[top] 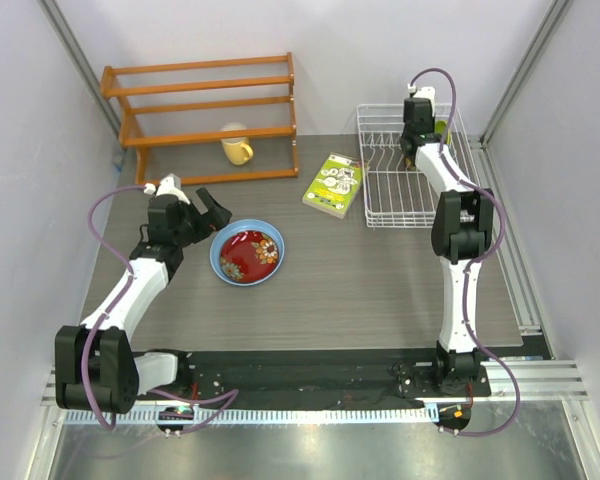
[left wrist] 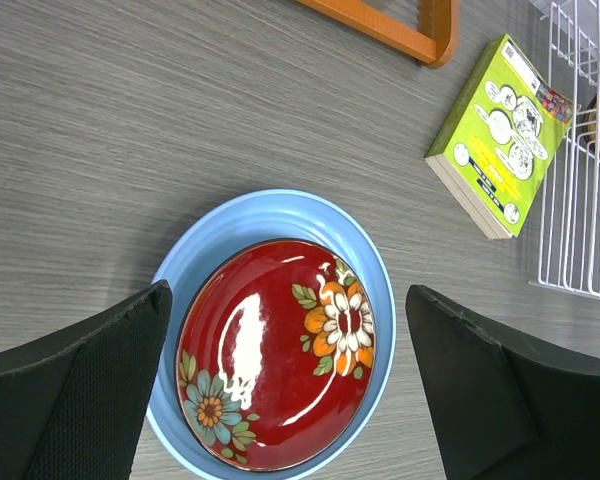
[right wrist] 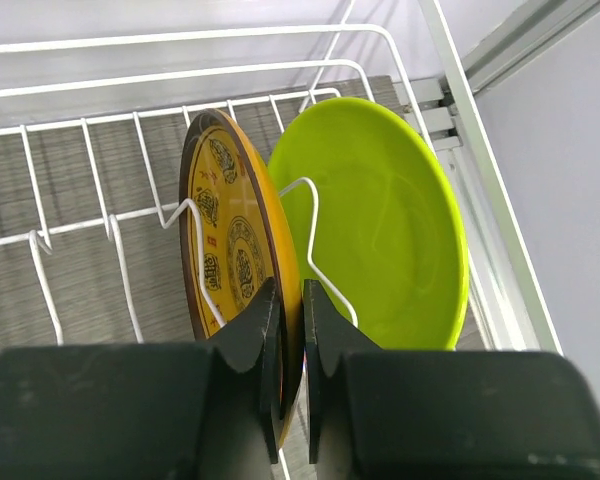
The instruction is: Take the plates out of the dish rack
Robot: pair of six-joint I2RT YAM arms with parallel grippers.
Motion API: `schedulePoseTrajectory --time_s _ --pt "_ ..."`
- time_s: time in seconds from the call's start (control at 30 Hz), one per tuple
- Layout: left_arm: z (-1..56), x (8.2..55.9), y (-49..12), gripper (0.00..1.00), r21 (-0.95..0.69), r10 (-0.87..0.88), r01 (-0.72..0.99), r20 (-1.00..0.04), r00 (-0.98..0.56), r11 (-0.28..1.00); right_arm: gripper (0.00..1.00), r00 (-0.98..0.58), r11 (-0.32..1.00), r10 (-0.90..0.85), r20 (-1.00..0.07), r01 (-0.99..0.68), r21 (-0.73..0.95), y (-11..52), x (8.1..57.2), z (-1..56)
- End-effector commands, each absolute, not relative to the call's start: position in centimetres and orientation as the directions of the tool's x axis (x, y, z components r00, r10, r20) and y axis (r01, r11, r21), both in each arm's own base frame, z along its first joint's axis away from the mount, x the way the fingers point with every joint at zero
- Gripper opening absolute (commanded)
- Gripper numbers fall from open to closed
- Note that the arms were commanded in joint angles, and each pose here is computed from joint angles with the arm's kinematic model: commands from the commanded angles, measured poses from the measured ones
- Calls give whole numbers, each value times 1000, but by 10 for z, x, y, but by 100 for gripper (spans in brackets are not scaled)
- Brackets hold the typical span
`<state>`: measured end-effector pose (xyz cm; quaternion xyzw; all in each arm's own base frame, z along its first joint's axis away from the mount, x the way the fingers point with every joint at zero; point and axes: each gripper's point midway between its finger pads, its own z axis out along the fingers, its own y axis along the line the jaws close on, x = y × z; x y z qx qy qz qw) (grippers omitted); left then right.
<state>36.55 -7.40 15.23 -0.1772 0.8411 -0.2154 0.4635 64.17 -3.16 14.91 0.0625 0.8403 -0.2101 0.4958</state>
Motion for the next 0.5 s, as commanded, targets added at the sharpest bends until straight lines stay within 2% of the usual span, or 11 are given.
schedulePoseTrajectory --time_s 0.0,0.1,0.27,0.4,0.47 --pt "175 372 -74 99 -524 -487 -60 -736 -471 850 1 -407 832 -173 -897 427 -355 -35 627 231" --pt "175 370 -73 99 -523 -489 -64 -737 -467 850 1 -389 766 -213 -896 503 -400 -40 613 256" --pt "175 368 -74 99 -531 -495 -63 -732 -468 845 1 -305 718 -217 -927 593 -364 -46 584 314" --pt "173 369 -78 99 -548 -505 -59 -718 -479 834 1 -267 733 -202 -942 597 -327 -34 554 338" --pt "173 370 -85 100 -560 -498 -31 -709 -499 828 1 -205 774 -143 -968 586 -239 -21 536 355"
